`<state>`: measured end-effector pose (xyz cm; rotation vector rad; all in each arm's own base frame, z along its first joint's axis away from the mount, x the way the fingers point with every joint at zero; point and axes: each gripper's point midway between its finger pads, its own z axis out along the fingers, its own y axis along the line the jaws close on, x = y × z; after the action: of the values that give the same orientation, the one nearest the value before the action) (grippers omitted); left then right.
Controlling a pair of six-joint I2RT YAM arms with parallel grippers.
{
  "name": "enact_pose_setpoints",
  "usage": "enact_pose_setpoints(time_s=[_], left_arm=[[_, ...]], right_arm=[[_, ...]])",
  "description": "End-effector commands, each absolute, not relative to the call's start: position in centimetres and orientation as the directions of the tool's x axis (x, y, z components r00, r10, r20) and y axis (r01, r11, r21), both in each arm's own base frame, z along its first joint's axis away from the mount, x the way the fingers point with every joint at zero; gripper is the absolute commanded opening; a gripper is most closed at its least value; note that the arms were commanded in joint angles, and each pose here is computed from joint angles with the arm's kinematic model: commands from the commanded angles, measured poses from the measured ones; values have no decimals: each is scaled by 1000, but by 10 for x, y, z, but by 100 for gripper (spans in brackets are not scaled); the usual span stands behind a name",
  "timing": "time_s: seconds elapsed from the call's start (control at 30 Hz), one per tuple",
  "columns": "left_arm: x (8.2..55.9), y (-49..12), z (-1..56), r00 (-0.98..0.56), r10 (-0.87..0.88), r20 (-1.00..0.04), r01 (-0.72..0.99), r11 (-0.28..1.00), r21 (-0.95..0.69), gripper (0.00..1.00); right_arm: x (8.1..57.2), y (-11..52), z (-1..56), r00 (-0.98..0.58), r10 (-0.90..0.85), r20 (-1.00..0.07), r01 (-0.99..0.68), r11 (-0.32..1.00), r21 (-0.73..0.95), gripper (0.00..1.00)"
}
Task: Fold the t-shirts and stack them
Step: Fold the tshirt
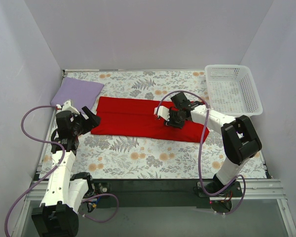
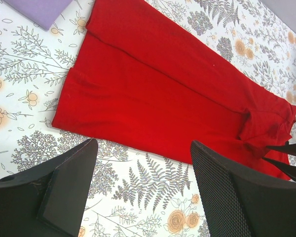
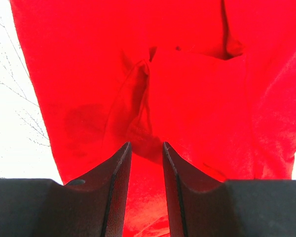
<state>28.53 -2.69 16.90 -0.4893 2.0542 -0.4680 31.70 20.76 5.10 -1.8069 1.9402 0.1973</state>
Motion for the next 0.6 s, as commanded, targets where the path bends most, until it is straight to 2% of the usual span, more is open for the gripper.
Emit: enact_pose_setpoints(time_s=[0.0,0.57], left_arm=[[285,-29,175,-465,-501,-729,-128,853,-505,75],[286,-31,174,-471,-502,-725,-123,852,-509,75]], right_arm=[[320,211,59,-6,-895,-447,-960,130,-247,39],[319,212,45,-1,-920,-391,-960,111,-258,39]])
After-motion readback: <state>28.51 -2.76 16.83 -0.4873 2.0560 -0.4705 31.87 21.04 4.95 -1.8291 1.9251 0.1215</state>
